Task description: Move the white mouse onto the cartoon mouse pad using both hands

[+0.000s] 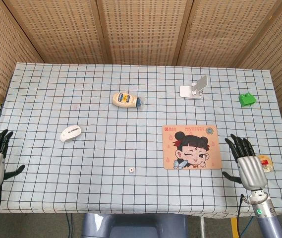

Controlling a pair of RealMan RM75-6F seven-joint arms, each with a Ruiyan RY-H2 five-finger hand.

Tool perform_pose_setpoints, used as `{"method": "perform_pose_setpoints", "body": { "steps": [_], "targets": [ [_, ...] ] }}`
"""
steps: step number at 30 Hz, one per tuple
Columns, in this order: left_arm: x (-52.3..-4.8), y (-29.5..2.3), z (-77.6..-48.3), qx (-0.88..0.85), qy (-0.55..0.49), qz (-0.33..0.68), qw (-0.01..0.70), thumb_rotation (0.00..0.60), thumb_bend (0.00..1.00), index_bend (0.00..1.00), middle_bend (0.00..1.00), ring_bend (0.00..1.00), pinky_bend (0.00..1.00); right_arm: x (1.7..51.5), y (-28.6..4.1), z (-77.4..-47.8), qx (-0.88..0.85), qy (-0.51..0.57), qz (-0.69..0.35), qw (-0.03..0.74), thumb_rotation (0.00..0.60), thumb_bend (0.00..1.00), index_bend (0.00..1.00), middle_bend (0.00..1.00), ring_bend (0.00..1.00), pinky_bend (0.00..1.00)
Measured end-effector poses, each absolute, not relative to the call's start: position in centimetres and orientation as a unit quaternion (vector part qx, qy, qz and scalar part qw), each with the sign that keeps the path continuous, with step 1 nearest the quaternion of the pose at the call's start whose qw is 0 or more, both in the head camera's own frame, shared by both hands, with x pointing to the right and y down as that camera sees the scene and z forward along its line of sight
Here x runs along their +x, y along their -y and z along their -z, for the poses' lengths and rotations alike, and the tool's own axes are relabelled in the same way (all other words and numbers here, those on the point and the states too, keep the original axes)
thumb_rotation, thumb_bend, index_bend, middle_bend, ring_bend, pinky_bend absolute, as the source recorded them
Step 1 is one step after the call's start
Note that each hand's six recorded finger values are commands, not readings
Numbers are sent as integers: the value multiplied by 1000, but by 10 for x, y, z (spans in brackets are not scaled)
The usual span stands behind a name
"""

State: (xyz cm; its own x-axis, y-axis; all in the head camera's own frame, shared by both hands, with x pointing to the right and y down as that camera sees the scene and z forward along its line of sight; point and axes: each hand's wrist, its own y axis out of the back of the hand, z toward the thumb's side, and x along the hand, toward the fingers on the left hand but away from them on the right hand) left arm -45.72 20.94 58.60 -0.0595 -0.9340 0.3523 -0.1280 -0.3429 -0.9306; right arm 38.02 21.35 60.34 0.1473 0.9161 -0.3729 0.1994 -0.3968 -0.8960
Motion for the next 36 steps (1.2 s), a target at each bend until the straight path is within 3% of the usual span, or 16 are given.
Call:
{"method": "perform_pose_setpoints", "body": {
  "steps": [22, 30, 36],
  "targets": [
    [-452, -206, -598, -588, -444, 579, 347, 600, 19, 27, 0, 0, 0, 383, -211, -602, -672, 425, -498, 346, 600, 132, 0, 0, 0, 0],
    [-440, -180, -603, -569, -449, 593, 350, 600, 65, 143, 0, 2, 150, 383, -211, -599, -677, 429, -490, 342, 600, 133, 0, 0, 0, 0],
    [-430, -148, -617, -552, -435, 621, 347, 600, 64, 193, 20, 31, 178, 384, -211, -598, -683, 431, -487, 333, 600, 132, 0, 0, 0, 0]
  ]
}}
